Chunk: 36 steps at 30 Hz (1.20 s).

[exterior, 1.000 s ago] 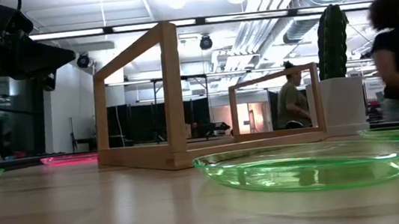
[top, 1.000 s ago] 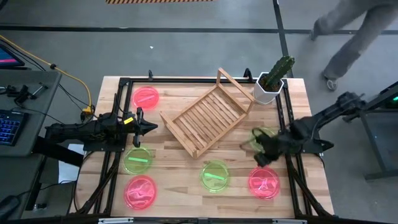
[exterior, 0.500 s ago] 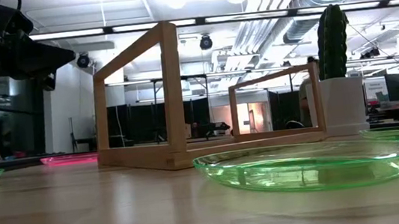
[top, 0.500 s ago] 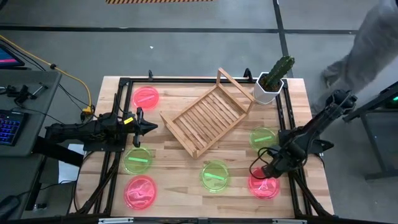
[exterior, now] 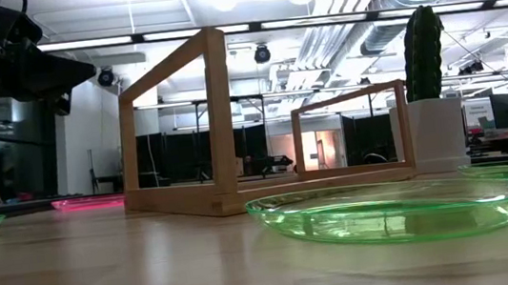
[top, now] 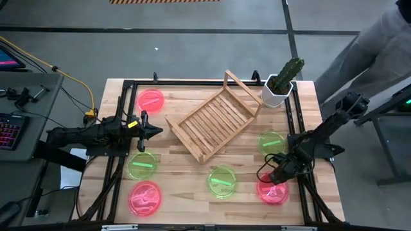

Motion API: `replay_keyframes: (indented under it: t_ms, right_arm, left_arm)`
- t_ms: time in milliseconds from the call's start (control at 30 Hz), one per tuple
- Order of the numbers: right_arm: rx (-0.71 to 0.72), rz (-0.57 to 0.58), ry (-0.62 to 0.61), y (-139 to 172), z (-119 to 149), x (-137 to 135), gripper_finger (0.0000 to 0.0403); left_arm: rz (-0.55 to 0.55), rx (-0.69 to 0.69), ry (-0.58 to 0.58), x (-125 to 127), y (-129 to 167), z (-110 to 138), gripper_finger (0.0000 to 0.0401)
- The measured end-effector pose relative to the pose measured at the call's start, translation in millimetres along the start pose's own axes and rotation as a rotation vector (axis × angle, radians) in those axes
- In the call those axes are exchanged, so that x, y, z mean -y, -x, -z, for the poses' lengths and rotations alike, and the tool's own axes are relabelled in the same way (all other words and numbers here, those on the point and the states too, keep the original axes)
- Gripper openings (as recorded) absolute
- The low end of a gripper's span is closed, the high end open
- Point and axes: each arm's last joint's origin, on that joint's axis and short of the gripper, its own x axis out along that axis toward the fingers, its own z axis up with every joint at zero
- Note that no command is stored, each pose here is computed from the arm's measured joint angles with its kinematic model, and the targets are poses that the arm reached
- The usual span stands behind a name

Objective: Place and stack plates onto a shelf
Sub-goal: Put the bottom right pink plate on the shelf

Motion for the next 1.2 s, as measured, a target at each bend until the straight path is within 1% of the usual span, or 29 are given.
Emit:
replay_keyframes:
  t_ms: [200,267,367,500,533,633,667,733,867,967,1067,1133,1167,1200]
  right_arm:
    - [-0.005,-0.006,0.016,-4,-2,3,0.0166]
    - [-0.005,-0.006,0.037,-4,-2,4,0.0156]
    - [-0.007,0.001,0.051,-4,-3,4,0.0115]
    - [-0.021,0.004,0.063,-4,-2,4,0.0023]
    - [-0.027,-0.001,0.076,-4,-2,4,0.0012]
    - [-0.053,-0.015,0.103,-4,0,2,0.0017]
    - [-0.068,-0.028,0.116,-4,0,1,0.0013]
    - [-0.093,-0.076,0.148,0,3,-2,0.0004]
    - [-0.132,-0.217,0.218,13,9,-8,0.0002]
    - [-0.169,-0.358,0.274,27,15,-12,0.0001]
    - [-0.193,-0.548,0.332,44,21,-19,0.0000]
    - [-0.166,-0.667,0.338,55,23,-23,0.0000]
    - [-0.147,-0.695,0.329,58,23,-23,0.0000]
    - [-0.135,-0.696,0.309,59,21,-22,0.0000]
  left_arm:
    - [0.000,0.000,0.000,0,0,0,0.0001]
    - [0.000,0.000,0.000,0,0,0,0.0001]
    - [0.000,0.000,0.000,0,0,0,0.0001]
    - [0.000,0.000,0.000,0,0,0,0.0001]
    - [0.000,0.000,0.000,0,0,0,0.0001]
    - [0.000,-0.001,0.000,0,0,0,0.0001]
    - [0.000,0.000,0.000,0,0,0,0.0001]
    - [0.000,0.000,0.000,0,0,0,0.0001]
    - [0.000,0.000,0.000,0,0,0,0.0001]
    - [0.000,0.000,0.000,0,0,0,0.0001]
    - [0.000,0.000,0.000,0,0,0,0.0001]
    - [0.000,0.000,0.000,0,0,0,0.0001]
    - [0.000,0.000,0.000,0,0,0,0.0001]
    - [0.000,0.000,0.000,0,0,0,0.0001]
